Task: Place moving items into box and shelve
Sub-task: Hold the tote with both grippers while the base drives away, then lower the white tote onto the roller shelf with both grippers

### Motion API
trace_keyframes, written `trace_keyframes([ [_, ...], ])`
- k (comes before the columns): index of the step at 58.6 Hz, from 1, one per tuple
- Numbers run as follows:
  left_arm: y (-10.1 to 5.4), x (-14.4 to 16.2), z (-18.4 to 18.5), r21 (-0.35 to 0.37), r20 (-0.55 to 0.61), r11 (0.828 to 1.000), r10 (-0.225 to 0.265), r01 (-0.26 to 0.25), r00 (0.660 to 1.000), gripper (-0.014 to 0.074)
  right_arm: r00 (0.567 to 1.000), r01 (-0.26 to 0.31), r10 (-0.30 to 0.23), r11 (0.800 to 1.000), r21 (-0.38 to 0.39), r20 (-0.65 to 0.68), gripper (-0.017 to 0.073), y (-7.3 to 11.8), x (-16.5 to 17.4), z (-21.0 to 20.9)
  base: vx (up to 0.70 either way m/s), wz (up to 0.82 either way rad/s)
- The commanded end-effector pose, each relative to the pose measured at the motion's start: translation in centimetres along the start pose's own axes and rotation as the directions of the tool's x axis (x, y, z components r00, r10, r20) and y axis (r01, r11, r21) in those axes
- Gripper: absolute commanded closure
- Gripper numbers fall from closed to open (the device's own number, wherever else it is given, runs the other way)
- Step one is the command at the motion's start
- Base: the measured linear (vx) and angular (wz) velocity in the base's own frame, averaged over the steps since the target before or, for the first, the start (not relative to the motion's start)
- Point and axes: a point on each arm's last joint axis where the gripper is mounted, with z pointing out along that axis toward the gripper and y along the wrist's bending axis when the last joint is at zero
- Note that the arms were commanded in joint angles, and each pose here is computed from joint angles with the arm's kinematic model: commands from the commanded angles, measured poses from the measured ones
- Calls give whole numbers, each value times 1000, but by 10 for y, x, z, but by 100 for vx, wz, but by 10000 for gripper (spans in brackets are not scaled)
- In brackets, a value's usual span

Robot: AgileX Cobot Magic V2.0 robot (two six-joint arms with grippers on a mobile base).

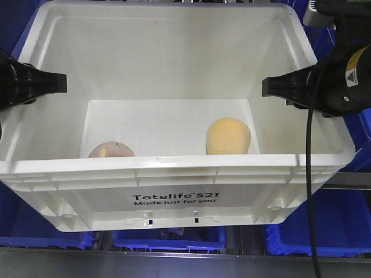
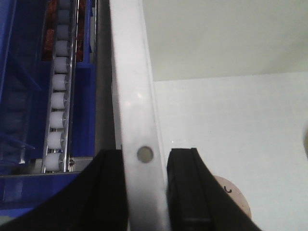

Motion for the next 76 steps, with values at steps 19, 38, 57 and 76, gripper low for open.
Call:
trace_keyframes([
  [19, 2, -20, -22, 19, 181, 999, 44, -48, 982, 447, 982, 28, -31, 999, 17, 184, 499, -10, -20, -21, 10, -2],
  [38, 2, -20, -22, 19, 181, 999, 44, -48, 982, 447, 982, 28, -31, 999, 17, 184, 499, -10, -20, -21, 12, -7],
  [57, 2, -20, -22, 19, 181, 999, 44, -48, 982, 447, 982, 28, -31, 999, 17, 184, 499, -10, -20, -21, 12, -8],
  [76, 2, -20, -22, 19, 181, 999, 44, -48, 982, 447, 982, 28, -31, 999, 17, 184, 499, -10, -20, -21, 6, -3],
])
